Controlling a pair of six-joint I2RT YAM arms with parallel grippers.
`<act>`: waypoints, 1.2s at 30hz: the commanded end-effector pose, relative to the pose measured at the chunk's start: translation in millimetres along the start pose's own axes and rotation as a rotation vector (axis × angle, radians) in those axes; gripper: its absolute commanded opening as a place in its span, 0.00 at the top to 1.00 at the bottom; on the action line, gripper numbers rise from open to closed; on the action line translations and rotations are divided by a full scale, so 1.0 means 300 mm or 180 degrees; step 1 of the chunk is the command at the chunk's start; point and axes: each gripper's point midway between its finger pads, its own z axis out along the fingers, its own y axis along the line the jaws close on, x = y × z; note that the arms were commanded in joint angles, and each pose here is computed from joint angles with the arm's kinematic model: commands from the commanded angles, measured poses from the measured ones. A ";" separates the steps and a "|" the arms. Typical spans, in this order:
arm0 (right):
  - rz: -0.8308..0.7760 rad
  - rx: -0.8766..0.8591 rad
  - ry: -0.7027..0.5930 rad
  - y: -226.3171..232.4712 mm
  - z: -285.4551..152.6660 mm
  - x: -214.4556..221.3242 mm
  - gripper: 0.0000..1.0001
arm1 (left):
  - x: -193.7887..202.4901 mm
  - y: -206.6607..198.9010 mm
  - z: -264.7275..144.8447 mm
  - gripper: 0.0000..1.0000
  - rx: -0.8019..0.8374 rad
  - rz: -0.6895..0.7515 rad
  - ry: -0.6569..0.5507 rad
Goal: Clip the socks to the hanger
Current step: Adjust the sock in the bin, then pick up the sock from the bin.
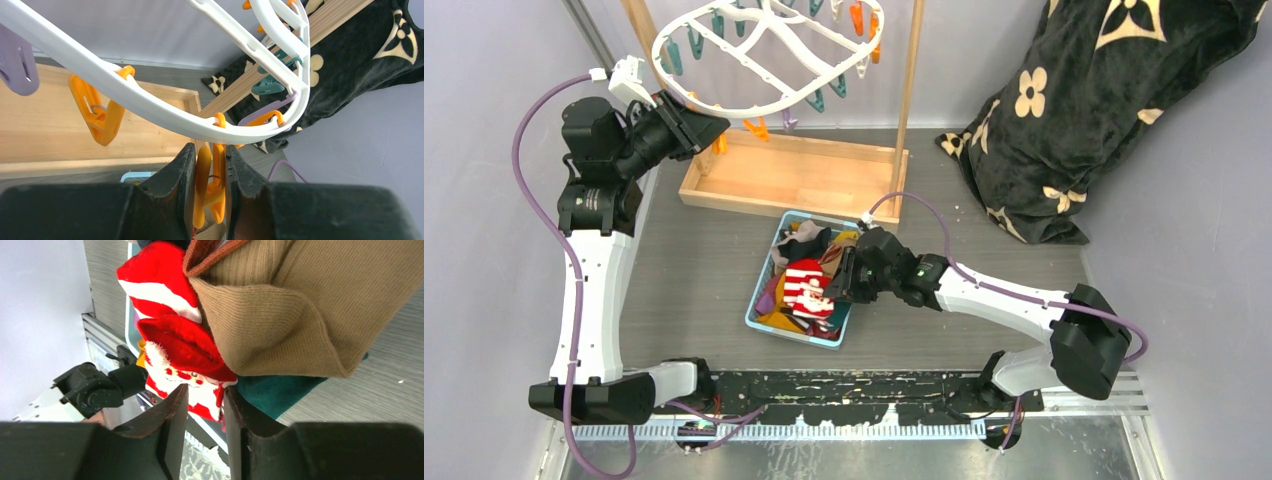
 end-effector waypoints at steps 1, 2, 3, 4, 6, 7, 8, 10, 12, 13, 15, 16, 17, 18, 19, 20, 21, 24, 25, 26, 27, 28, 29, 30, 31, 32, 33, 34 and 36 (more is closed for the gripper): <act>-0.0221 0.0014 -0.0132 0.022 -0.007 -0.047 0.59 | -0.006 -0.056 -0.052 1.00 0.0105 0.0051 -0.0003; -0.0226 0.0052 -0.0102 0.007 -0.005 -0.038 0.57 | -0.008 -0.060 -0.055 1.00 0.0112 0.0051 -0.0006; -0.0213 0.0053 -0.0087 0.000 -0.002 -0.031 0.56 | -0.009 -0.062 -0.056 1.00 0.0117 0.0056 -0.0006; -0.0194 0.0037 -0.0084 -0.005 0.000 -0.025 0.56 | -0.011 -0.065 -0.059 1.00 0.0122 0.0062 -0.0015; -0.0174 -0.0031 -0.0108 0.000 0.004 -0.025 0.55 | -0.010 -0.065 -0.058 1.00 0.0127 0.0061 -0.0009; -0.0161 -0.0071 -0.0114 0.006 0.006 -0.025 0.56 | -0.010 -0.064 -0.057 1.00 0.0122 0.0057 -0.0008; -0.0159 -0.0138 -0.0127 0.019 0.005 -0.027 0.56 | -0.009 -0.064 -0.058 1.00 0.0124 0.0057 -0.0007; -0.0160 -0.0283 -0.0161 0.054 0.000 -0.038 0.57 | -0.007 -0.064 -0.057 1.00 0.0126 0.0057 -0.0002; -0.0176 -0.0387 -0.0168 0.084 -0.002 -0.045 0.59 | -0.006 -0.063 -0.056 1.00 0.0125 0.0044 0.0002; -0.0183 -0.0442 -0.0160 0.098 -0.003 -0.045 0.60 | -0.005 -0.060 -0.053 1.00 0.0123 0.0036 0.0006; -0.0197 -0.0532 -0.0185 0.116 -0.004 -0.051 0.65 | -0.005 -0.062 -0.055 1.00 0.0127 0.0038 0.0005; -0.0196 -0.0575 -0.0229 0.125 -0.007 -0.059 0.71 | -0.003 -0.061 -0.055 1.00 0.0127 0.0035 0.0009; -0.0188 -0.0616 -0.0272 0.132 -0.011 -0.066 0.76 | -0.002 -0.061 -0.055 1.00 0.0125 0.0038 0.0011; -0.0188 -0.0640 -0.0302 0.138 -0.018 -0.072 0.81 | -0.001 -0.059 -0.055 1.00 0.0119 0.0040 0.0013; -0.0200 -0.0667 -0.0340 0.147 -0.029 -0.081 0.84 | 0.000 -0.058 -0.055 1.00 0.0115 0.0043 0.0015; -0.0232 -0.0702 -0.0392 0.163 -0.042 -0.093 0.87 | 0.000 -0.057 -0.055 1.00 0.0108 0.0045 0.0016; -0.0286 -0.0713 -0.0420 0.174 -0.058 -0.101 0.90 | 0.001 -0.056 -0.056 1.00 0.0105 0.0045 0.0017; -0.0459 -0.0700 -0.0523 0.197 -0.100 -0.129 0.99 | 0.004 -0.052 -0.054 1.00 0.0098 0.0042 0.0023; -0.0515 -0.0700 -0.0547 0.205 -0.113 -0.137 0.99 | 0.005 -0.052 -0.055 1.00 0.0095 0.0040 0.0023; -0.0582 -0.0694 -0.0564 0.213 -0.125 -0.143 0.99 | 0.006 -0.053 -0.057 1.00 0.0095 0.0043 0.0023; -0.0647 -0.0703 -0.0585 0.227 -0.139 -0.152 0.99 | 0.007 -0.052 -0.057 1.00 0.0093 0.0040 0.0027; -0.0720 -0.0719 -0.0607 0.243 -0.155 -0.162 0.99 | 0.008 -0.052 -0.056 1.00 0.0092 0.0033 0.0034; -0.0808 -0.0754 -0.0645 0.266 -0.173 -0.175 0.99 | 0.009 -0.050 -0.056 1.00 0.0088 0.0027 0.0035; -0.0888 -0.0794 -0.0700 0.295 -0.193 -0.193 0.99 | 0.009 -0.051 -0.056 1.00 0.0090 0.0022 0.0032; -0.0974 -0.0810 -0.0772 0.321 -0.214 -0.215 0.99 | 0.009 -0.051 -0.057 1.00 0.0087 0.0016 0.0035; -0.1069 -0.0818 -0.0872 0.353 -0.239 -0.246 0.99 | 0.010 -0.051 -0.057 1.00 0.0083 0.0005 0.0038; -0.1163 -0.0810 -0.0971 0.384 -0.262 -0.276 0.99 | 0.010 -0.051 -0.057 1.00 0.0080 -0.0007 0.0039; -0.1266 -0.0770 -0.1054 0.406 -0.276 -0.305 0.99 | 0.011 -0.048 -0.055 1.00 0.0072 -0.0023 0.0046; -0.1479 -0.0746 -0.1277 0.470 -0.313 -0.370 0.99 | 0.012 -0.042 -0.051 1.00 0.0044 -0.0055 0.0048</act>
